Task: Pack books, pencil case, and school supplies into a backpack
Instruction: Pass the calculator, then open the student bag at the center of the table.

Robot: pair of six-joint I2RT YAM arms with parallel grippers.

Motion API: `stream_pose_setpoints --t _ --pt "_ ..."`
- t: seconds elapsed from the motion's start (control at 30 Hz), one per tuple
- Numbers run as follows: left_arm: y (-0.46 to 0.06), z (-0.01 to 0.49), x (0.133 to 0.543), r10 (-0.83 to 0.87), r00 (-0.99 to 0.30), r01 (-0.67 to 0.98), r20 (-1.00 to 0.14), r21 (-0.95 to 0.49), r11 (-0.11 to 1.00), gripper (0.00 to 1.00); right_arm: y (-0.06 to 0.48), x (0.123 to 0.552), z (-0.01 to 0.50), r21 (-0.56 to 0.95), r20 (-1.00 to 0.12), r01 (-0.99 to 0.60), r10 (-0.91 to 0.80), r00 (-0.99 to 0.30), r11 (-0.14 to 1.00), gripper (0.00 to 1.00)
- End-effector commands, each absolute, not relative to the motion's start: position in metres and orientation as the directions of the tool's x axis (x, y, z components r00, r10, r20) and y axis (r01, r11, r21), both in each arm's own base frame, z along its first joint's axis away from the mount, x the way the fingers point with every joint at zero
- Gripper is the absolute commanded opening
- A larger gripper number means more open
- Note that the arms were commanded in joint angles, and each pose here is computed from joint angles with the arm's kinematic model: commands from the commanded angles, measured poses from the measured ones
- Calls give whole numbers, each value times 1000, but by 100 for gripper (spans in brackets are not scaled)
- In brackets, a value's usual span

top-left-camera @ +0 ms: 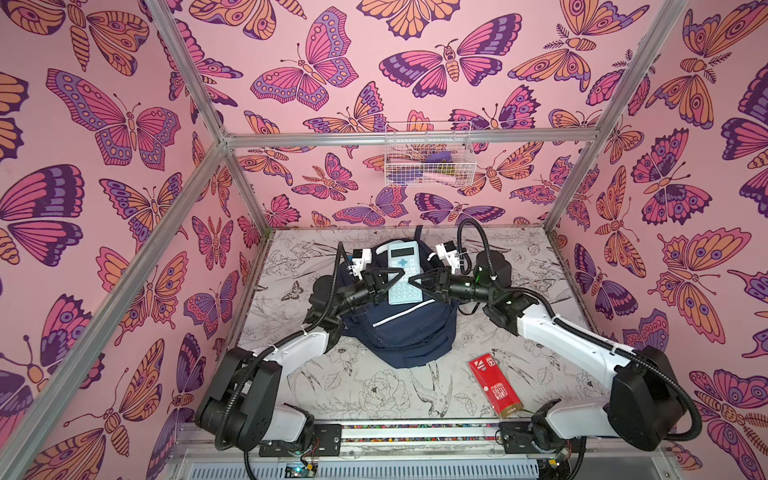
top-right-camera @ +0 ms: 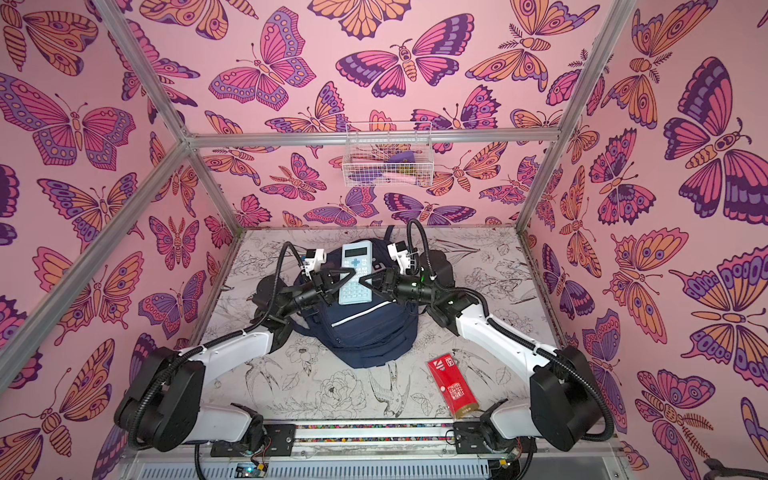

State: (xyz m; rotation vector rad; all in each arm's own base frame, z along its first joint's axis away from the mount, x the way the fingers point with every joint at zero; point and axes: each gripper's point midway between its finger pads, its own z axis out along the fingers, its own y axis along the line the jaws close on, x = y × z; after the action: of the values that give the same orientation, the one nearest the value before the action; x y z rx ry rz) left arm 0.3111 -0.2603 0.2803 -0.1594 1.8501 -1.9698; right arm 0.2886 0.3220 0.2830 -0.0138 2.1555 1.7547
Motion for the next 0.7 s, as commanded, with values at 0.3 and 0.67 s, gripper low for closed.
stream_pose_setpoints --t 0.3,0.67 --pt "-228 181 293 79 -821 315 -565 -334 888 84 168 301 231 710 -358 114 496 -791 695 0" --pt "-309 123 281 555 -688 613 -468 33 789 81 100 269 201 661 -299 302 611 -733 687 0"
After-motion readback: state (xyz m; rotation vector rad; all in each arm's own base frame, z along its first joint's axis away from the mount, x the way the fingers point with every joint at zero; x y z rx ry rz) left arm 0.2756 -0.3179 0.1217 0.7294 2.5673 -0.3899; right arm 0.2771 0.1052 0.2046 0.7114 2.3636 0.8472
